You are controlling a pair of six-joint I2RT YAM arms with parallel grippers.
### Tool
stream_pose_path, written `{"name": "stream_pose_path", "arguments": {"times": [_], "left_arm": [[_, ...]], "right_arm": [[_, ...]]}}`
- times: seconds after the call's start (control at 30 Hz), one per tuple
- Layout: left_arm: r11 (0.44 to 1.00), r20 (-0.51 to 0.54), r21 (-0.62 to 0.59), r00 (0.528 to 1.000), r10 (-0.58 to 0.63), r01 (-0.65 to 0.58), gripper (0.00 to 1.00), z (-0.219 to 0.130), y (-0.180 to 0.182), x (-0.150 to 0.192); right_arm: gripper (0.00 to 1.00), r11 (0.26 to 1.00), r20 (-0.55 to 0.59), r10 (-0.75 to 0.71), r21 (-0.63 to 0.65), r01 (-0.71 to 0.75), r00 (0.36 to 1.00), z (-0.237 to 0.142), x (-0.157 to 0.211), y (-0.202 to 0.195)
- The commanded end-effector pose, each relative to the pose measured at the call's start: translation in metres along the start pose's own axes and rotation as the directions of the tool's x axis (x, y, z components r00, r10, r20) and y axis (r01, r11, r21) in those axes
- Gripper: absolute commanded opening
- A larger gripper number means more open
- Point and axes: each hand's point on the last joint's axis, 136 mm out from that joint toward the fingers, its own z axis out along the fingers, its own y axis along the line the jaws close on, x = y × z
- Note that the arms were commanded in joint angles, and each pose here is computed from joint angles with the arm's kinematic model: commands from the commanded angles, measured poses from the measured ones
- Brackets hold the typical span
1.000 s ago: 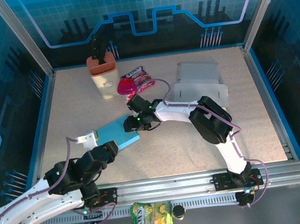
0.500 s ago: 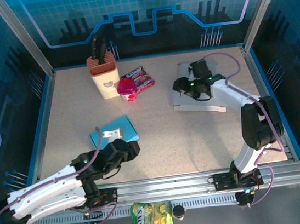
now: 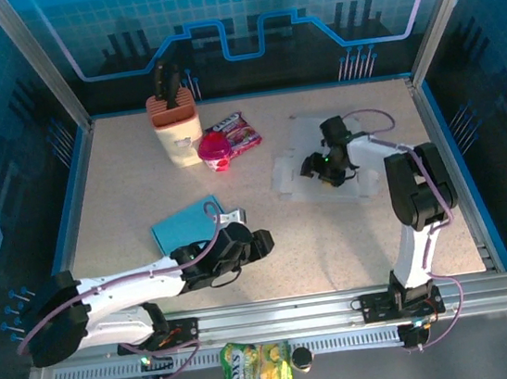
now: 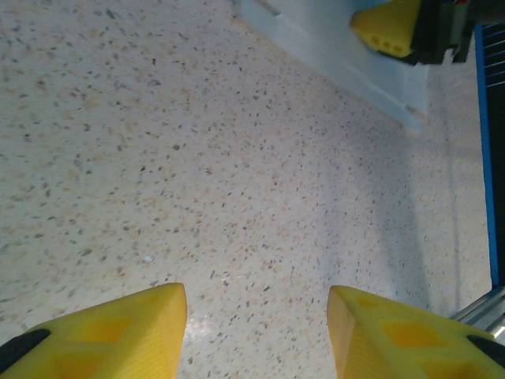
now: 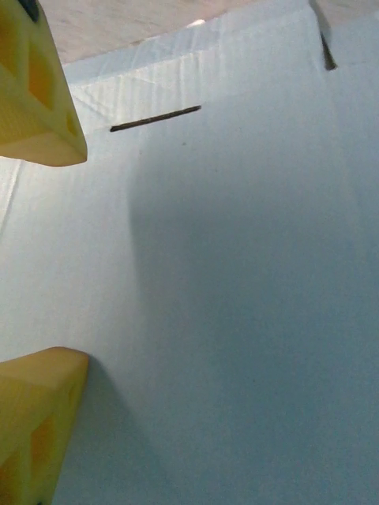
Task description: Fold the paper box
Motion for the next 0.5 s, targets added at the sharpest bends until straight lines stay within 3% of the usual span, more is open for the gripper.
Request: {"name": "stream_pose_path", "arguments": {"times": [0.0,0.23,0.37,0.47], "left_arm": [[0.998,0.021,0.040,0.998,-0.053,0.052,0.52,0.007,-0.007,-0.004],[0.977,0.047,-0.016,0.976,-0.212,0.213,0.55,0.021,0.028,0.005],[0.957,0.043,-0.025,0.957,-0.286,0.287,0.55,0.026,0.041,0.013],[0.957,0.049,-0.031,0.956,-0.288,0.289,0.55,0.026,0.039,0.013]], "right_arm": [[0.65,0.996,-0.090,0.064,-0.060,-0.069,0.994,0.007,0.058,0.018],[0.65,0.951,-0.127,0.181,-0.232,-0.206,0.975,0.007,0.125,0.062],[0.65,0.927,-0.138,0.136,-0.330,-0.175,0.981,-0.010,0.124,0.090],[0.66,0.942,-0.060,0.092,-0.318,-0.107,0.994,-0.033,0.106,0.088]]}}
